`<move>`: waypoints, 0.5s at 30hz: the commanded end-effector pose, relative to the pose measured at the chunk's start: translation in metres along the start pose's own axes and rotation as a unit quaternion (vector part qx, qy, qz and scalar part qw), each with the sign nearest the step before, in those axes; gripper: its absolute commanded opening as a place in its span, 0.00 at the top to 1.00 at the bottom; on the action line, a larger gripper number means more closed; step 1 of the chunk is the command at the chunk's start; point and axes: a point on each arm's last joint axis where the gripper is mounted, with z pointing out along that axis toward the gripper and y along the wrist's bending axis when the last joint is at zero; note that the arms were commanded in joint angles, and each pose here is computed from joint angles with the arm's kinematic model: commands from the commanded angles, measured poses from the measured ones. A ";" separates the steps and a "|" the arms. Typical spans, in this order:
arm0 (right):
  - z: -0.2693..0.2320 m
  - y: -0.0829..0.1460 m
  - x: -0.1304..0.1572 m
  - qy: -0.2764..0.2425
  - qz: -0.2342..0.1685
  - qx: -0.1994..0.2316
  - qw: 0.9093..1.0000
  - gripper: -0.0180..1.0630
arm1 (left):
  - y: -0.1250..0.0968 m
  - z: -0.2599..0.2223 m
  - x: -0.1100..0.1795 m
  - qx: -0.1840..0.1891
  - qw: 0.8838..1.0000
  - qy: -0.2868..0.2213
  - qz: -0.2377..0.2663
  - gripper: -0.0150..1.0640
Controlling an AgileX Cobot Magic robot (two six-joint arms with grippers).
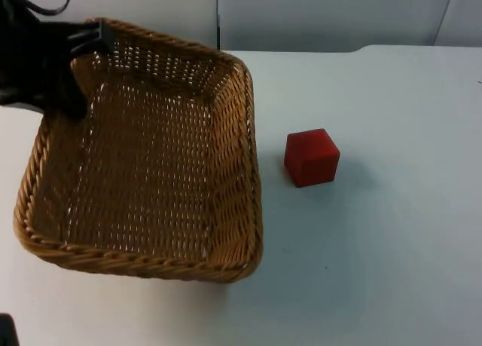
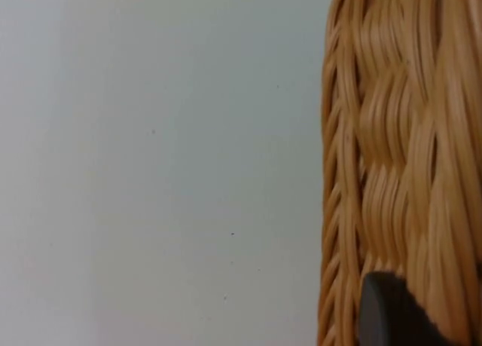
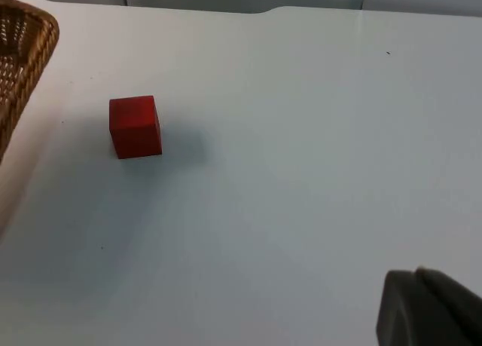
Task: Pick up the basket with the left hand and place the cube into the basket with the right hand.
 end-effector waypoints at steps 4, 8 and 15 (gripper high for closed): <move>0.001 0.000 0.000 -0.004 0.001 0.005 1.000 0.99 | 0.000 -0.013 -0.008 0.066 0.997 -0.015 -0.041 0.99; 0.001 0.000 0.000 -0.004 0.001 0.005 1.000 0.99 | 0.000 -0.014 -0.010 0.090 0.994 -0.024 -0.056 0.99; 0.001 0.000 0.000 -0.004 0.001 0.005 1.000 0.99 | 0.000 -0.014 -0.011 0.090 0.994 -0.026 -0.057 0.99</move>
